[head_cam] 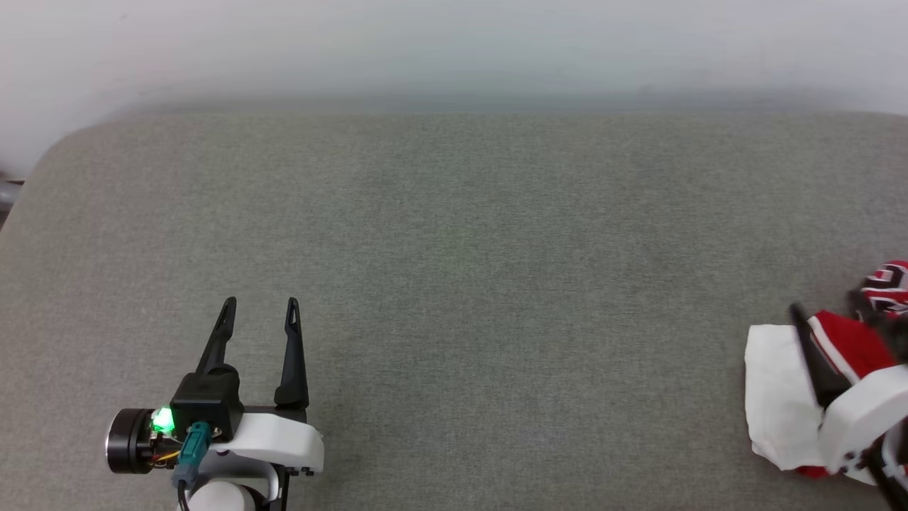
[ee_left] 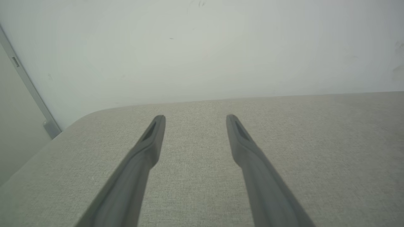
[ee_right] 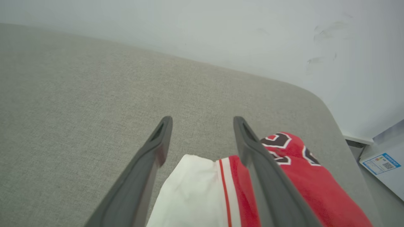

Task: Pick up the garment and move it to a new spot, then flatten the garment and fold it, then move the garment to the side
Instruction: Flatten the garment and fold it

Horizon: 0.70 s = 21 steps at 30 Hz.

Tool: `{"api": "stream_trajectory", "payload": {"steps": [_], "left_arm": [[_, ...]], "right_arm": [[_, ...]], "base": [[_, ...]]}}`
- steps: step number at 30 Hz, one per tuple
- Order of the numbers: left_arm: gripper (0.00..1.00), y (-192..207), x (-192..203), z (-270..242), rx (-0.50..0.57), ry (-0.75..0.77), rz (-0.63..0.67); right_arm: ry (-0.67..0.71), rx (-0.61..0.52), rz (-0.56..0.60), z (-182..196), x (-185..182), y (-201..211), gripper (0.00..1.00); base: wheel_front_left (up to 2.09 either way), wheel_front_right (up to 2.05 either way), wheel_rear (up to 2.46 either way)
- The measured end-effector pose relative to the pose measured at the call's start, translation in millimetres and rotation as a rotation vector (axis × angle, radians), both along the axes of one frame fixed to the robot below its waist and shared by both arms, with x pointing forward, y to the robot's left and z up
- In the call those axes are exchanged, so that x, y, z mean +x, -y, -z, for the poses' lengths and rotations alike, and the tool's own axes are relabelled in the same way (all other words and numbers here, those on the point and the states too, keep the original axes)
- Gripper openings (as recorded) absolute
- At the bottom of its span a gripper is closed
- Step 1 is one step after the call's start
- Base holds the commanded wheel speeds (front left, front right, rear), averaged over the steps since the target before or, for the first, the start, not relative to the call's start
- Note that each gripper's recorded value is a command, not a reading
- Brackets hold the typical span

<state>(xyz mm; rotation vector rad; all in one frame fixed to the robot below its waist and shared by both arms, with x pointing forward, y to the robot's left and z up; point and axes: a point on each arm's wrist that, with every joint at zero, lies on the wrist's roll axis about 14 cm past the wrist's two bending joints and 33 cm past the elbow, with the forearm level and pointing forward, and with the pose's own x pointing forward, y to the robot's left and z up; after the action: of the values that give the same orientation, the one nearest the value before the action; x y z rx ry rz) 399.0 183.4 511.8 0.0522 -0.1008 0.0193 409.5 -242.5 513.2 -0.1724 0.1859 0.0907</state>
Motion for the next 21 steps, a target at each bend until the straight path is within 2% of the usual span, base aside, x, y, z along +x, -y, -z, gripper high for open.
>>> {"api": "stream_trajectory", "payload": {"steps": [6, 12, 15, 21], "left_arm": [[1.0, -9, -3, 3, -0.006, -0.009, -0.03], [1.0, -12, -2, 5, -0.01, -0.014, -0.045], [1.0, -14, -2, 8, -0.008, -0.021, -0.053], [1.0, -13, 1, 11, -0.005, -0.031, -0.052]], "right_arm": [[-0.267, 0.009, -0.092, 64, -11, -23, 1.0], [-0.562, -0.061, -0.087, 130, -44, -4, 1.0], [-0.647, -0.003, -0.078, 148, -55, -6, 1.0], [-0.713, 0.001, -0.084, 161, -59, -3, 0.98]], "base": [[0.0, 0.0, 0.0], [0.0, 0.0, 0.0], [0.0, 0.0, 0.0], [0.0, 0.0, 0.0]]}}
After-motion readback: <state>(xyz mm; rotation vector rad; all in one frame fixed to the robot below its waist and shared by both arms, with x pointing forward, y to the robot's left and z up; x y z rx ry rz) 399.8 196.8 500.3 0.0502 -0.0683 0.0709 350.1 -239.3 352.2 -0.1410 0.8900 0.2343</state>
